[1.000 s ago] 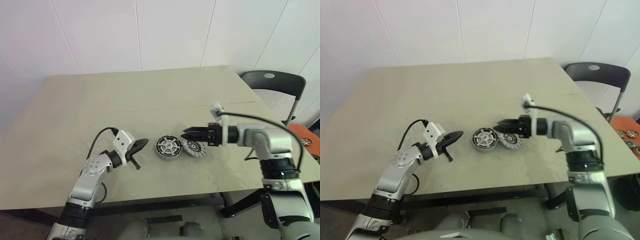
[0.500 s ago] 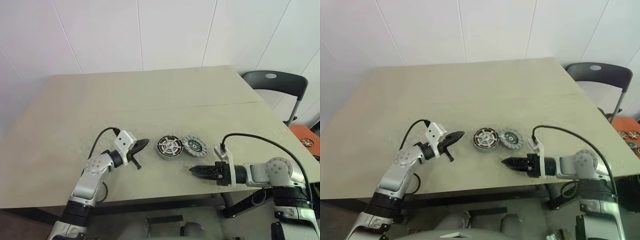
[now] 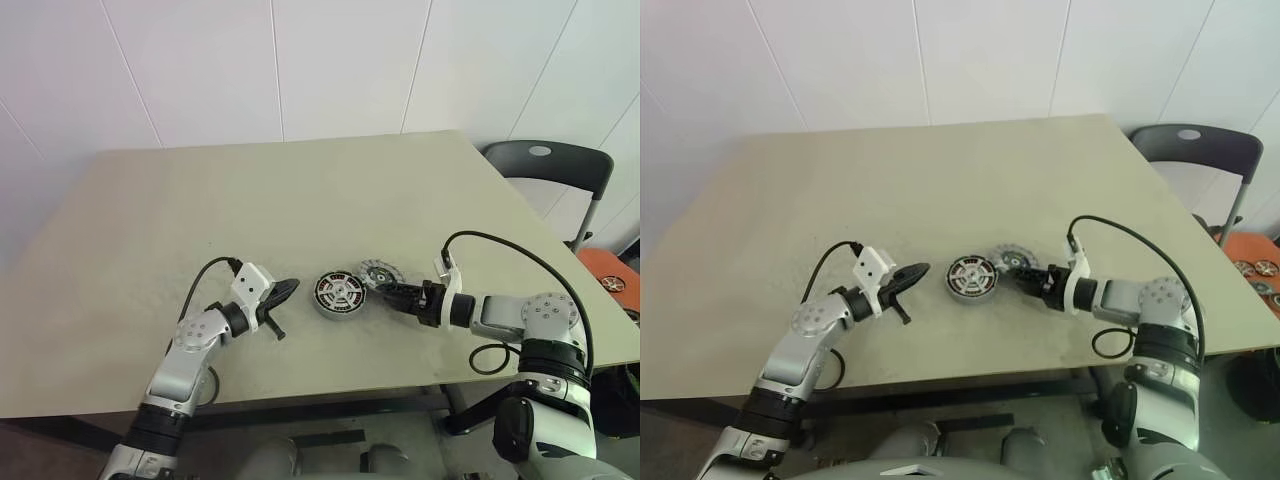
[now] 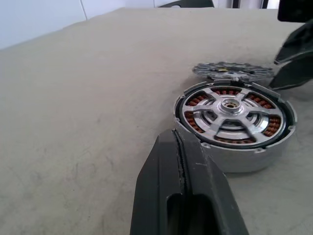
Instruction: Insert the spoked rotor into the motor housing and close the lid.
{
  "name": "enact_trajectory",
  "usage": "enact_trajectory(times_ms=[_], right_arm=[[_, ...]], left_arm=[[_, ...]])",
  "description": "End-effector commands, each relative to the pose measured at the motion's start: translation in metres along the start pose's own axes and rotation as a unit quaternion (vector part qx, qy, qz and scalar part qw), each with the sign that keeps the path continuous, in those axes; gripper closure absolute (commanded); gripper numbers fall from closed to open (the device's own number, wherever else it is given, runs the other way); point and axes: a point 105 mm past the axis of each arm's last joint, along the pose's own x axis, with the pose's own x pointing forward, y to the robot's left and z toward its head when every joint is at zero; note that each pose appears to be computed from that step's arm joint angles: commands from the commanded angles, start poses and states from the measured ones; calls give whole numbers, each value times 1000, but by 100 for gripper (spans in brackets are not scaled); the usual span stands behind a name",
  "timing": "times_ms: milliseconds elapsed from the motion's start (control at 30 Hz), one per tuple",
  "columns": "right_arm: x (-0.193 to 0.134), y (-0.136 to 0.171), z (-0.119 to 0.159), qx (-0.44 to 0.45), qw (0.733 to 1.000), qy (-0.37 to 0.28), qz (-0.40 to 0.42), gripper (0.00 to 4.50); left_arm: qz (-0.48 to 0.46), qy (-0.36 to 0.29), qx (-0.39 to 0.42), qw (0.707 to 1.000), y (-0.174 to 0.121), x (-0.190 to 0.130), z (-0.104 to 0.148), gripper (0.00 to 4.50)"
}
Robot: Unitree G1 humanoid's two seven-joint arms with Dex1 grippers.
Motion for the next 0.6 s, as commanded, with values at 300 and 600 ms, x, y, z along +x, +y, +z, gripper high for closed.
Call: enact_trajectory(times_ms=[300, 600], right_arm=[[5, 4, 43, 11, 994, -113, -3, 201], [9, 33, 49, -86, 986, -138, 20, 441]], left_arm=[[-3, -7, 16, 1000, -2, 5, 4, 450], [-6, -8, 19, 1000, -2, 7, 5, 450]])
